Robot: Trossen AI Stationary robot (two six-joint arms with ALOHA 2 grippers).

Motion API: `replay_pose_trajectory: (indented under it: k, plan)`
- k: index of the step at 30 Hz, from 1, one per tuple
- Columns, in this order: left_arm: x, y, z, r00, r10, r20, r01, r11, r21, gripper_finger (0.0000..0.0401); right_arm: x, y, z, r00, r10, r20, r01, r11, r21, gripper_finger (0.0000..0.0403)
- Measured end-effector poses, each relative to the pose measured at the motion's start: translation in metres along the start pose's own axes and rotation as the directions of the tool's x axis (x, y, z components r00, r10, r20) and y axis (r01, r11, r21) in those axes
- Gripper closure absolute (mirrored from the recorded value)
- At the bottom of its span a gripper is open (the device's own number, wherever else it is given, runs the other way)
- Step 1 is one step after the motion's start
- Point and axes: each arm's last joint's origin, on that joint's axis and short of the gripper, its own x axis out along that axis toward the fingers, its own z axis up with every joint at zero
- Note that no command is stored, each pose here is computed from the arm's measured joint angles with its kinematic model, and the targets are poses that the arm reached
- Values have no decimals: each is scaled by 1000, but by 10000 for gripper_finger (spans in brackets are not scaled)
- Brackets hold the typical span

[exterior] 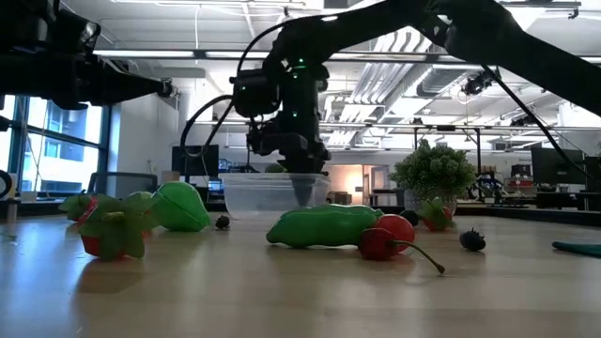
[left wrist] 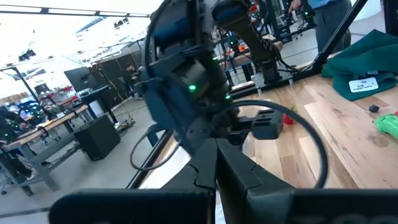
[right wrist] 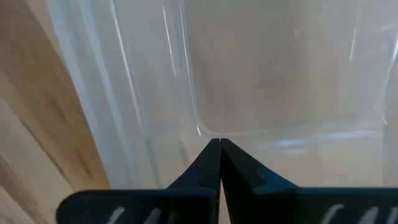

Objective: Pick and placing Produce into tupperware
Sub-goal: Move the transparent bin to the middle

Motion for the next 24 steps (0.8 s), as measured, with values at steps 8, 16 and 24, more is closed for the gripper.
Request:
replay_pose_trajectory:
  k: [8,16,24]
  plan:
    - [0,0,0,1000,-3,1,3,1000,-11,400,2,35,-9,999,-10,-32,9,999,-32,403]
    - [0,0,0,1000,-4,1,4,1000,-25,400,24,52,-23,991,-82,-109,75,995,-68,403]
    - [0,0,0,1000,-4,1,4,1000,-26,400,21,64,-25,991,-112,-68,106,990,-95,403]
